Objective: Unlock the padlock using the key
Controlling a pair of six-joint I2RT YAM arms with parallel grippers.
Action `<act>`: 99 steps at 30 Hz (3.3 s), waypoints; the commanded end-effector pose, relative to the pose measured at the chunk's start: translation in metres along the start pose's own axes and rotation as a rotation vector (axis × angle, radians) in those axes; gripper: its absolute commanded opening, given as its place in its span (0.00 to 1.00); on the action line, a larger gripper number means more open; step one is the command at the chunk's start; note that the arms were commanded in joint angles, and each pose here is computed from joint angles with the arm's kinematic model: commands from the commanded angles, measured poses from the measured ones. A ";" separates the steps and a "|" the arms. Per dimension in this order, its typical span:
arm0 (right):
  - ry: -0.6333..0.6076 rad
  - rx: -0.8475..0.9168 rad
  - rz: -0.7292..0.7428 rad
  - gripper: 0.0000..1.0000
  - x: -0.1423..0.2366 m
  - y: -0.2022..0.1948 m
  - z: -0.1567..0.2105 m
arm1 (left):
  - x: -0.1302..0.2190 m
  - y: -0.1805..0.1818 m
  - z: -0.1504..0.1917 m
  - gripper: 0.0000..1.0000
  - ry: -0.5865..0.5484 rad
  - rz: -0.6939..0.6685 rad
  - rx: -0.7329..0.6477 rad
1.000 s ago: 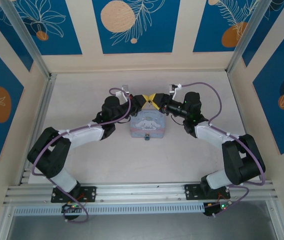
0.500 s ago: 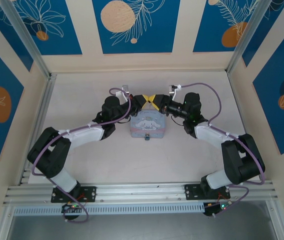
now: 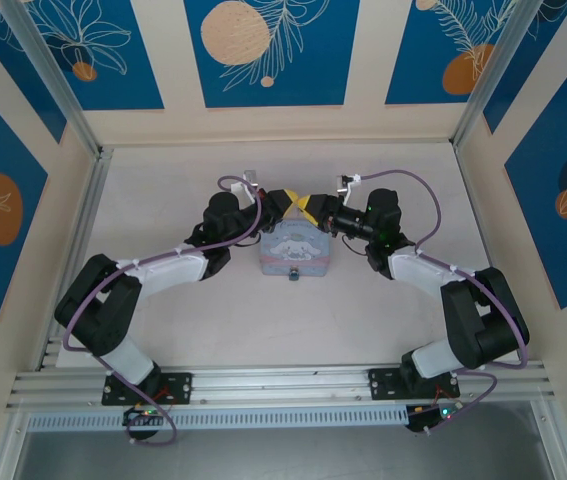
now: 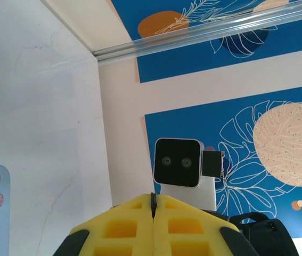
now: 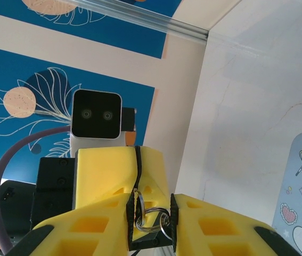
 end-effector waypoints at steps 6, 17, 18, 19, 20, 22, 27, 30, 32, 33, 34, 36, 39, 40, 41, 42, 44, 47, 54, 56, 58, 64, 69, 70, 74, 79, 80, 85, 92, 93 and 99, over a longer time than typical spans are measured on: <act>0.021 0.035 -0.026 0.26 -0.001 0.006 0.003 | -0.002 -0.012 -0.005 0.00 -0.024 0.030 -0.016; 0.022 0.041 -0.037 0.18 -0.005 0.013 -0.002 | -0.002 -0.010 -0.001 0.00 -0.014 0.029 -0.012; 0.021 0.039 -0.035 0.18 -0.005 0.012 -0.002 | -0.002 -0.010 -0.002 0.00 -0.014 0.030 -0.012; 0.020 0.038 -0.035 0.17 -0.005 0.012 -0.002 | -0.002 -0.010 -0.001 0.00 -0.014 0.029 -0.013; 0.020 0.039 -0.035 0.17 -0.005 0.012 -0.002 | -0.002 -0.009 -0.001 0.00 -0.015 0.028 -0.013; 0.020 0.041 -0.038 0.15 -0.005 0.013 -0.002 | -0.002 -0.009 0.000 0.00 -0.013 0.028 -0.012; 0.023 0.038 -0.036 0.07 -0.005 0.013 -0.002 | -0.002 -0.009 0.000 0.00 -0.014 0.028 -0.010; 0.023 0.038 -0.035 0.04 -0.005 0.012 -0.002 | -0.002 -0.009 0.001 0.00 -0.011 0.026 -0.009; 0.024 0.036 -0.035 0.00 -0.005 0.012 -0.002 | -0.003 -0.009 0.001 0.00 -0.009 0.025 -0.010; 0.024 0.033 -0.033 0.00 -0.005 0.012 -0.002 | -0.002 -0.009 0.001 0.00 -0.010 0.025 -0.009; 0.022 0.034 -0.034 0.00 -0.004 0.012 -0.002 | -0.002 -0.009 0.001 0.00 -0.009 0.024 -0.010; 0.024 0.033 -0.034 0.00 -0.004 0.012 -0.002 | -0.003 -0.010 0.001 0.00 -0.008 0.024 -0.009; 0.022 0.031 -0.034 0.00 -0.003 0.011 -0.002 | -0.002 -0.010 0.000 0.03 -0.011 0.018 -0.011; 0.018 0.026 -0.031 0.00 -0.001 0.010 -0.002 | -0.001 -0.010 -0.001 0.12 -0.017 0.012 -0.015; 0.013 0.023 -0.028 0.00 0.000 0.009 -0.002 | 0.001 -0.011 -0.004 0.21 -0.025 0.009 -0.020; 0.011 0.019 -0.025 0.00 0.002 0.008 -0.002 | 0.004 -0.011 -0.007 0.33 -0.035 0.003 -0.023; 0.002 0.014 -0.018 0.00 0.006 0.006 -0.002 | 0.010 -0.012 -0.016 0.56 -0.059 -0.009 -0.029; -0.003 0.014 -0.007 0.00 0.013 0.006 0.000 | 0.026 -0.014 -0.029 0.80 -0.092 -0.034 -0.048; -0.011 0.002 0.054 0.00 0.027 -0.001 0.005 | 0.063 -0.017 -0.028 1.00 -0.014 -0.171 -0.135; -0.023 -0.021 0.097 0.00 0.032 -0.008 0.007 | 0.070 -0.019 -0.017 1.00 0.076 -0.205 -0.190; -0.036 -0.052 0.149 0.00 0.037 -0.017 0.010 | 0.080 -0.016 0.000 1.00 0.164 -0.242 -0.246; -0.071 -0.098 0.233 0.00 0.048 -0.041 0.019 | 0.106 0.006 0.055 1.00 0.347 -0.296 -0.346; -0.104 -0.128 0.276 0.00 0.051 -0.056 0.020 | 0.102 0.029 0.092 1.00 0.437 -0.323 -0.410; -0.109 -0.131 0.281 0.00 0.051 -0.058 0.019 | 0.099 0.033 0.097 1.00 0.453 -0.328 -0.427; -0.149 -0.146 0.316 0.00 0.051 -0.067 0.015 | 0.082 0.048 0.117 1.00 0.512 -0.354 -0.505; -0.170 -0.166 0.339 0.00 0.049 -0.075 0.005 | 0.064 0.061 0.129 0.99 0.536 -0.386 -0.594; -0.172 -0.172 0.340 0.00 0.048 -0.076 0.003 | 0.060 0.065 0.131 0.98 0.539 -0.395 -0.607; -0.170 -0.186 0.336 0.00 0.044 -0.081 -0.007 | 0.043 0.079 0.135 0.93 0.522 -0.408 -0.649; -0.159 -0.200 0.336 0.00 0.038 -0.084 -0.017 | 0.024 0.095 0.138 0.87 0.504 -0.426 -0.702; -0.155 -0.203 0.335 0.00 0.037 -0.084 -0.019 | 0.022 0.098 0.138 0.87 0.497 -0.430 -0.708; -0.134 -0.218 0.333 0.00 0.031 -0.087 -0.027 | 0.013 0.112 0.139 0.85 0.458 -0.460 -0.718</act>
Point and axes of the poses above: each hand's point on the last joint's axis, 136 mm out from that joint toward the fingers, its own x axis back along the fingers, its own y axis along the line the jaws close on, z = x × y, the point moved 8 cm from there along x, back along the fingers, and after that the axes turned 13 degrees about -x, right-handed, at the moved point
